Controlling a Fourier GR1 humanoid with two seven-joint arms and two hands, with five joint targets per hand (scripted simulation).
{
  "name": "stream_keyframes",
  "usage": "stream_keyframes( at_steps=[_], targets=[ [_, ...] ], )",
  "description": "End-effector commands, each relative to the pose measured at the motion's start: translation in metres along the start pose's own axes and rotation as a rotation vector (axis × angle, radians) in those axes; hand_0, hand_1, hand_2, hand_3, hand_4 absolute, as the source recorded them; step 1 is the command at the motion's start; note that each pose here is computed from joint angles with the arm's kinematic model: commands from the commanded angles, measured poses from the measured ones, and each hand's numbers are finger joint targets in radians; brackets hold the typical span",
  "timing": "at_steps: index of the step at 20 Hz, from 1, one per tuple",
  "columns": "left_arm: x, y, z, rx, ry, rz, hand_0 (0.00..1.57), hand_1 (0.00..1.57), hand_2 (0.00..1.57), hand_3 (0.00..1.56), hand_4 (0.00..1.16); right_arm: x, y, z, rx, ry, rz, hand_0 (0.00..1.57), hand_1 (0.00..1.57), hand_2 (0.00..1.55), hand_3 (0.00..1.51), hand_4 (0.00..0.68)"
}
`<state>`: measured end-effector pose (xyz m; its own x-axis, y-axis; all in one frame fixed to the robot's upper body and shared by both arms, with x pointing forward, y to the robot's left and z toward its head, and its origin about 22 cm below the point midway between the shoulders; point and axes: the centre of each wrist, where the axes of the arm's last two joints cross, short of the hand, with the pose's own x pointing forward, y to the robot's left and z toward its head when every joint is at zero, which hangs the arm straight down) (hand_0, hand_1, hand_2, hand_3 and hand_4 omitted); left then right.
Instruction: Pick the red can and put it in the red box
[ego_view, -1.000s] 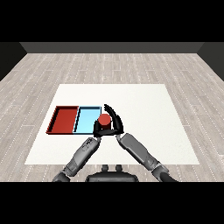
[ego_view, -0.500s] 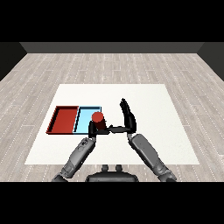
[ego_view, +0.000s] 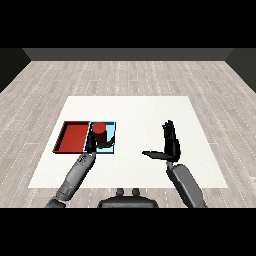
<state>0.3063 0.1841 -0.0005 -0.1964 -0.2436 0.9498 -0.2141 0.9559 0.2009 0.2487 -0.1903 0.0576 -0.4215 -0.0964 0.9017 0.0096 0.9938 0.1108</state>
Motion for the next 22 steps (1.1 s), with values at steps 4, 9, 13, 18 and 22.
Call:
stream_keyframes(
  at_steps=[4,9,13,18,22],
  targets=[
    [-0.015,0.081,-0.0378,0.137,0.055,-0.194,1.57,1.57,1.55,1.46,1.12,-0.013,-0.049,0.015,-0.063,0.052,0.088,0.0,0.0,0.0,0.0,0.0],
    [-0.037,0.127,-0.0475,0.156,0.151,-0.2,1.57,1.57,1.57,1.5,1.12,-0.006,-0.058,0.023,-0.108,0.075,0.148,0.0,0.0,0.0,0.0,0.0],
    [-0.056,0.143,-0.0627,0.196,0.253,-0.337,1.57,1.57,1.56,1.47,1.1,-0.011,-0.081,0.008,-0.138,0.118,0.178,0.0,0.0,0.0,0.0,0.0],
    [-0.07,0.141,-0.0803,0.201,0.345,-0.403,1.57,1.57,1.56,1.49,1.06,-0.037,-0.062,0.013,-0.129,0.13,0.202,0.0,0.0,0.0,0.0,0.0],
    [-0.084,0.124,-0.0727,0.199,0.454,-0.451,1.55,1.55,1.46,1.43,1.01,-0.038,-0.06,0.006,-0.139,0.131,0.146,0.0,0.0,0.0,0.0,0.0]
  ],
)
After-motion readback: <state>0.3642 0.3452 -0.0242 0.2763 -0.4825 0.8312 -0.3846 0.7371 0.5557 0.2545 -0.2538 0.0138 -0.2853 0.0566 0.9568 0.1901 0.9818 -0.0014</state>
